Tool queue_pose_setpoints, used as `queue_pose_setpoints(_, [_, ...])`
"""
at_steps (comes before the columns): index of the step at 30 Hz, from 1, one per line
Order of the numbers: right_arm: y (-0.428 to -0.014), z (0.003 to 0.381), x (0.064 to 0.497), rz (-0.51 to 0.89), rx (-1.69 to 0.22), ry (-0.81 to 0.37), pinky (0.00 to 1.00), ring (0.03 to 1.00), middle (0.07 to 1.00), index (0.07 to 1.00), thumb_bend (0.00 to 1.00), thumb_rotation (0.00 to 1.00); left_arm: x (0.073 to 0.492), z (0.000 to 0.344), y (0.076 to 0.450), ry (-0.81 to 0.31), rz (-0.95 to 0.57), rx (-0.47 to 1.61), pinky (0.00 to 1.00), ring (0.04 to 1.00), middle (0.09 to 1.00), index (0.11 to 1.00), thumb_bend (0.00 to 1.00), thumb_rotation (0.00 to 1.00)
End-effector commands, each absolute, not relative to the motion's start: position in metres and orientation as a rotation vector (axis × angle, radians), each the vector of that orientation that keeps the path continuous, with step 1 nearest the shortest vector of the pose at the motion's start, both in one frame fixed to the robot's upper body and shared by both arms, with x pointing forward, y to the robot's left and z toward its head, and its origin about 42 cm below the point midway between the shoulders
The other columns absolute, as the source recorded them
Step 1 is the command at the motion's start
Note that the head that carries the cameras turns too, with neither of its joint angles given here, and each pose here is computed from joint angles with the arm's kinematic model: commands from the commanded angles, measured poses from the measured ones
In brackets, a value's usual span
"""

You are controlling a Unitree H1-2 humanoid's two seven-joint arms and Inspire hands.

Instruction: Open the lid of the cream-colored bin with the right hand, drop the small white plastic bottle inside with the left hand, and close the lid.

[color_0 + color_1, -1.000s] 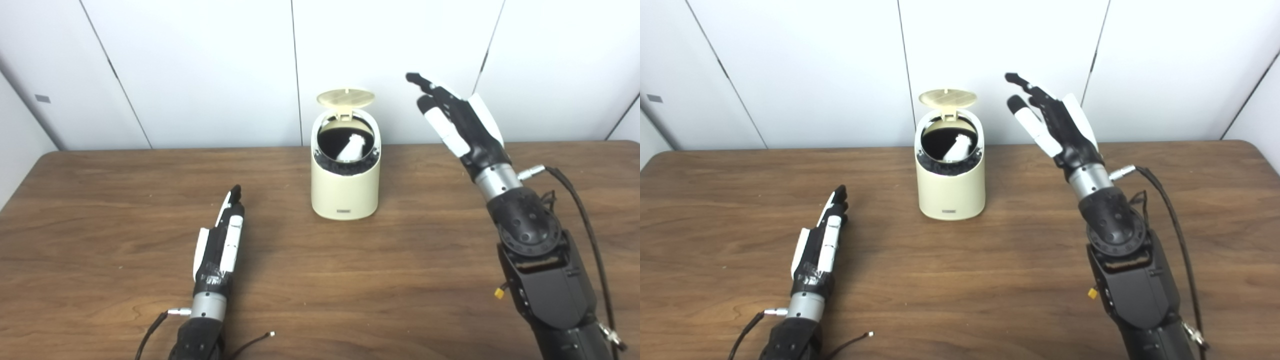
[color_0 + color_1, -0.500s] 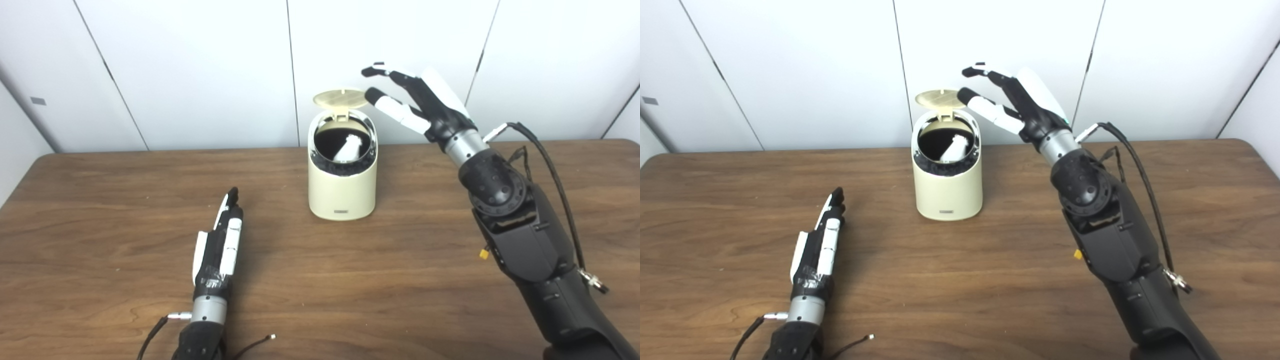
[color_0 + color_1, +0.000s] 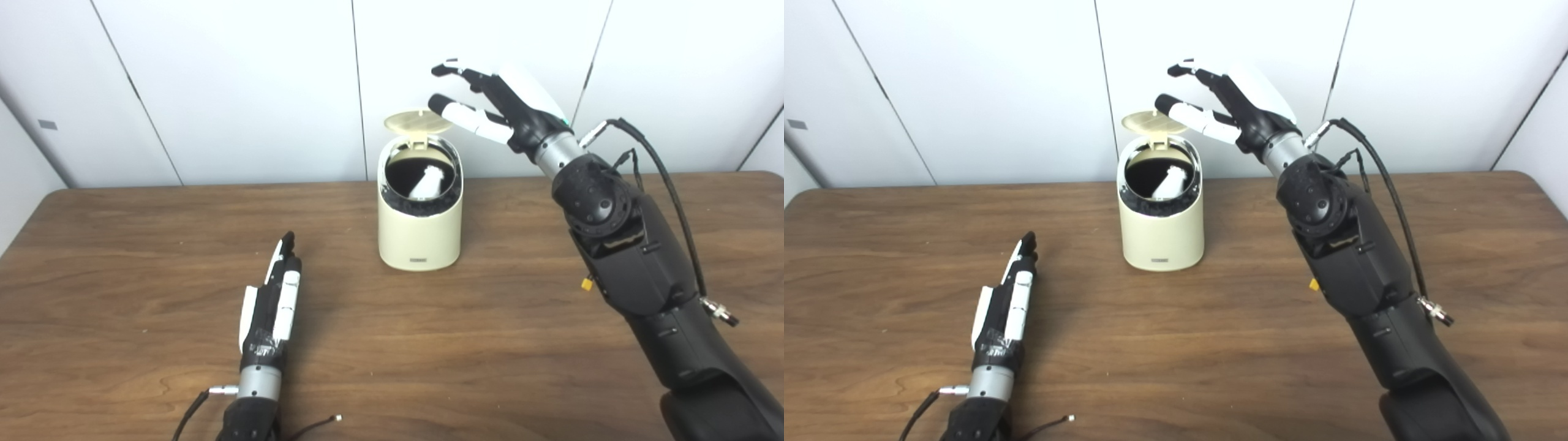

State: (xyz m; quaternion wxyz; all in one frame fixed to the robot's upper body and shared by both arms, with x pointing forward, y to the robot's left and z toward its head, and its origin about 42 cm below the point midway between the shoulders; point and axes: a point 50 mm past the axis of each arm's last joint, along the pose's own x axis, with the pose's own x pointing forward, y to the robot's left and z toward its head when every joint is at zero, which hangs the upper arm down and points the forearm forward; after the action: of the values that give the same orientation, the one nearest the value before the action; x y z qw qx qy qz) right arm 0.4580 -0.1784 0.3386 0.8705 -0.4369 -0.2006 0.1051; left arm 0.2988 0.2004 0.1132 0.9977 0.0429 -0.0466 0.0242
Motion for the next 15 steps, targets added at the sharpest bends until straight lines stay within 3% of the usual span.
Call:
queue_pose_setpoints(1, [-0.176,0.372,0.459,0.204,-0.953,-0.529,0.86,0.914,0.913,0.802,0.56,1.00,0.290,0.097,0.195,-0.032,0.041,0.079,1.00,1.000,1.000,1.000,0.58,1.00])
queue_pose_setpoints(15, [-0.181,0.357,0.448,0.258,-0.996,-0.481,0.93,0.950,0.920,0.799,0.60,1.00,0.291,0.100,0.191,-0.039,0.041,0.070,1.00,1.000,1.000,1.000,0.55,1.00])
